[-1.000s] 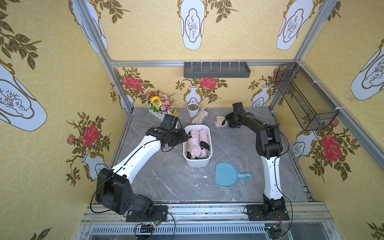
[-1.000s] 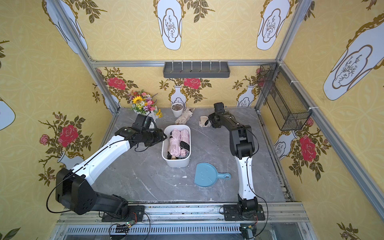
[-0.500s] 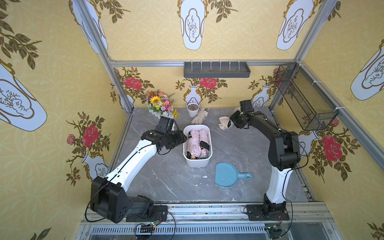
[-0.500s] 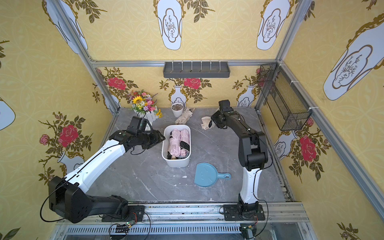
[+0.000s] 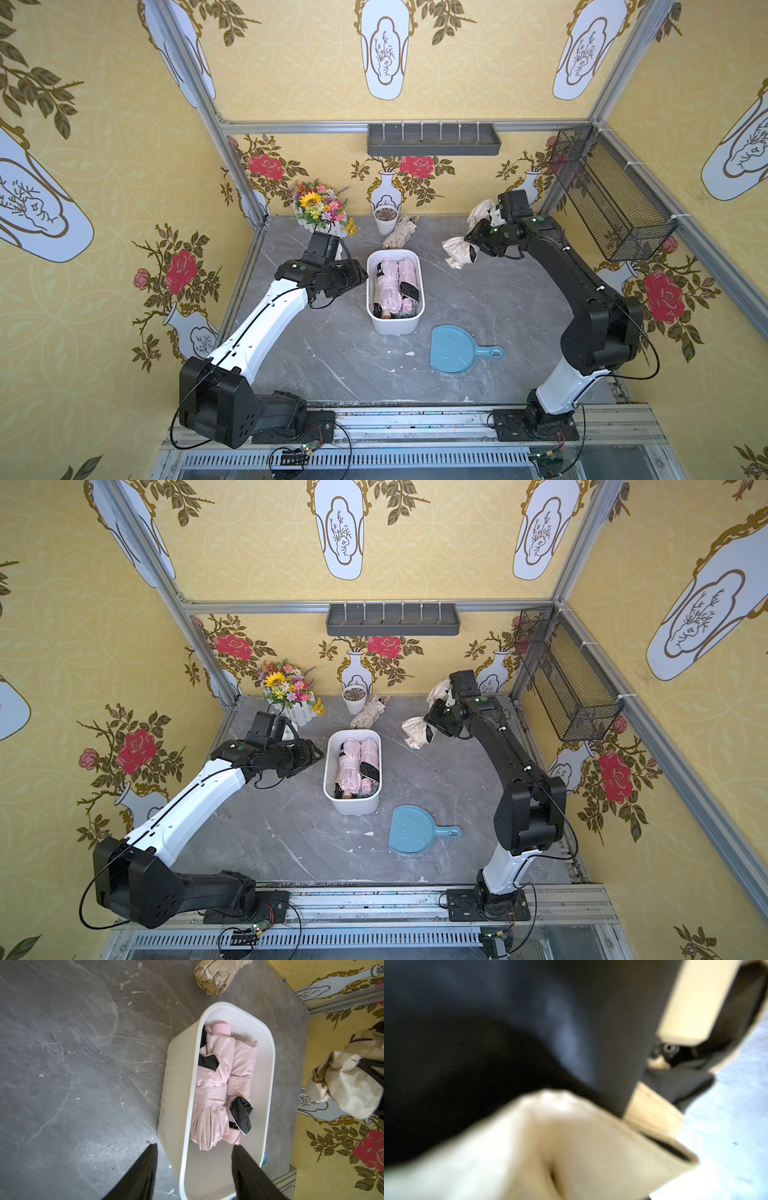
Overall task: Put the umbrella into the storage box
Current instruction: Pick up the umbrella from the center of the board, then place the umbrella in the storage box.
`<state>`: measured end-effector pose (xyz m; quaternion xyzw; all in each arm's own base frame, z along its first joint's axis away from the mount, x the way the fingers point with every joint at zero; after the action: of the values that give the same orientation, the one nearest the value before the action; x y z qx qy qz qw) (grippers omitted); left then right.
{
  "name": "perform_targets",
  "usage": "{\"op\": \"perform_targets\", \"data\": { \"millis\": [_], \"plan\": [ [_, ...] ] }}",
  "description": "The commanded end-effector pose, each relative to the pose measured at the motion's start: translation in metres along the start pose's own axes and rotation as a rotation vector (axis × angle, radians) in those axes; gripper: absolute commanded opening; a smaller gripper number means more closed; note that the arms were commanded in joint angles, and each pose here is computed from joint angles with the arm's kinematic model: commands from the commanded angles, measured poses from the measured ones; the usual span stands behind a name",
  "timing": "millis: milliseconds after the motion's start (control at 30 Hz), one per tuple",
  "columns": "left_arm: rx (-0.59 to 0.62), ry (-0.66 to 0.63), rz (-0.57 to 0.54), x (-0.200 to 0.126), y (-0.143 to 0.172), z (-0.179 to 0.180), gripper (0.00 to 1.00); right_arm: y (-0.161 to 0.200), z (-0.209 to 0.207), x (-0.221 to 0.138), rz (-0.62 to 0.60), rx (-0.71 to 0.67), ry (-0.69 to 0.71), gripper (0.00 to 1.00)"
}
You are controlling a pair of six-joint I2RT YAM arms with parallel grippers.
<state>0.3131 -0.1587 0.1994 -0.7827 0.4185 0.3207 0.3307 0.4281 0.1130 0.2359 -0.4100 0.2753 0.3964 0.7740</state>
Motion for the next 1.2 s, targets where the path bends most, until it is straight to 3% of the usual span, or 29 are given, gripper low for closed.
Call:
{"op": "perform_targets", "data": {
  "millis": [0, 133, 567, 1167],
  "plan": [
    [0.008, 0.028, 0.018, 0.002, 0.003, -0.002, 0.62, 0.009, 0.015, -0.02, 0.018, -0.073, -0.051, 0.38],
    [0.006, 0.042, 0.011, -0.002, 0.004, -0.004, 0.62, 0.018, 0.033, -0.032, 0.043, -0.146, -0.081, 0.38],
    [-0.001, 0.004, -0.054, -0.026, 0.009, 0.01, 0.62, 0.06, 0.107, -0.017, 0.152, -0.399, -0.204, 0.38],
    [-0.02, -0.018, -0.035, -0.026, 0.016, 0.02, 0.62, 0.173, 0.191, 0.059, 0.39, -0.574, -0.296, 0.4]
  ]
}}
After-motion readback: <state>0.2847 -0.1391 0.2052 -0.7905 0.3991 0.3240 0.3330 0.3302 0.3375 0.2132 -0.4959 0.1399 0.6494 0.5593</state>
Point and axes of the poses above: each gripper's point midway between its finger pads, its own x axis out along the fingers, its own z axis along the line the jaws close on, y = z × x, the point moved 1 cm from there along -x, back along the fingers, and after that the axes turned 6 degrees about -x, right-handed, at the moved point
